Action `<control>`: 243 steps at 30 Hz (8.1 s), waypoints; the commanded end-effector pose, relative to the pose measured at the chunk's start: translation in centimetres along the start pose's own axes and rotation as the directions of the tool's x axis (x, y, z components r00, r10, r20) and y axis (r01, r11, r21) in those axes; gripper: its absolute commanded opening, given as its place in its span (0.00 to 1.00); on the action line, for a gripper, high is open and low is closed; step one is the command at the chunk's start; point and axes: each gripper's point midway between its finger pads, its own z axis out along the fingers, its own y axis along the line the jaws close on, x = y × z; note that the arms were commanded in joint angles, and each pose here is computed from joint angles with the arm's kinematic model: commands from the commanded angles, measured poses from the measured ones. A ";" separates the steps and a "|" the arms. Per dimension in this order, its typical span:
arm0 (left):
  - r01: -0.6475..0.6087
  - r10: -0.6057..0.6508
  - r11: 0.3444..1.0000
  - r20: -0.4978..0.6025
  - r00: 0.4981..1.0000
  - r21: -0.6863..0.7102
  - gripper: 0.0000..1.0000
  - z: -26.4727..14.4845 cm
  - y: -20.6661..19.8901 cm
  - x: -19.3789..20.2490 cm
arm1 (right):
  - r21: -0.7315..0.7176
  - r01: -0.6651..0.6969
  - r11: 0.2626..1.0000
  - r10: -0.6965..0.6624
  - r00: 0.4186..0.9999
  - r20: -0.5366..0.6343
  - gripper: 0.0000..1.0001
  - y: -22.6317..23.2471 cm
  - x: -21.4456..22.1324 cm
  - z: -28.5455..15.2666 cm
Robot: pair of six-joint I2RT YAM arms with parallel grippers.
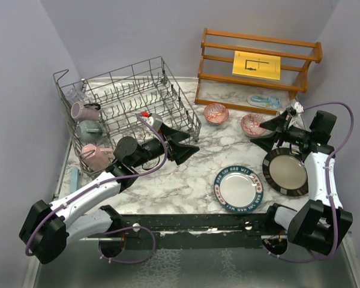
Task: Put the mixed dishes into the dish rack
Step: Pick up the cup at the center of the board.
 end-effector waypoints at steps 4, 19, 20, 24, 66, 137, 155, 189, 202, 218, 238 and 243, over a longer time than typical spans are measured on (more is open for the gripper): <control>-0.071 0.070 0.997 0.023 0.997 0.018 0.85 0.2 -0.2 -0.6 | 0.050 0.039 0.998 -0.039 0.999 -0.003 1.00 -0.7 -0.4 -0.3; -0.091 0.093 0.995 0.057 0.994 -0.045 0.86 -0.1 1.0 -0.8 | 0.695 -0.130 0.707 0.150 0.988 0.033 1.00 -11.9 -1.6 -5.6; -0.093 0.096 0.995 0.061 0.994 -0.048 0.87 -0.2 1.0 -0.9 | 0.725 -0.140 0.675 0.159 0.986 0.043 1.00 -12.6 -1.7 -6.1; -0.098 0.104 0.992 0.082 0.991 -0.076 0.88 -0.5 1.2 -1.4 | 0.842 -0.207 0.498 0.233 0.967 0.100 0.97 -16.1 -1.0 -8.3; -0.077 0.092 0.987 0.108 0.990 -0.140 0.89 -1.2 2.2 -1.6 | 0.962 -0.272 0.036 0.565 0.799 0.205 0.30 -27.6 12.5 -11.9; 0.580 -0.530 0.775 0.240 0.813 -0.253 0.87 4.4 4.2 -4.9 | 0.121 0.158 0.980 -0.180 0.965 0.193 0.01 -2.4 -3.6 0.5; 0.632 -0.580 0.706 0.251 0.775 -0.320 0.87 3.8 5.0 -3.9 | 0.027 0.349 0.937 -0.349 0.926 0.145 0.01 -1.7 -1.1 2.2; 0.645 -0.636 0.720 0.126 0.761 -0.256 0.87 4.9 3.8 -1.3 | 0.043 0.709 0.704 -0.696 0.678 0.238 0.01 0.0 -3.6 3.8; 0.646 -0.644 0.753 0.061 0.762 -0.126 0.86 6.3 0.8 -0.6 | 0.126 0.642 0.757 -0.642 0.692 0.331 0.01 -1.6 -7.7 4.7; 0.656 -0.656 0.754 0.007 0.755 -0.034 0.86 9.4 -1.6 1.9 | 0.150 0.598 0.788 -0.604 0.701 0.380 0.01 -1.0 -8.9 4.6; 0.872 -0.864 0.490 0.126 0.487 -0.013 0.86 14.9 -2.5 3.1 | 0.124 0.602 0.789 -0.596 0.701 0.392 0.01 -0.2 -8.1 4.7; 0.918 -0.904 0.393 0.163 0.396 -0.050 0.72 16.3 -1.7 3.9 | 0.112 0.623 0.774 -0.610 0.688 0.392 0.01 0.4 -7.6 4.6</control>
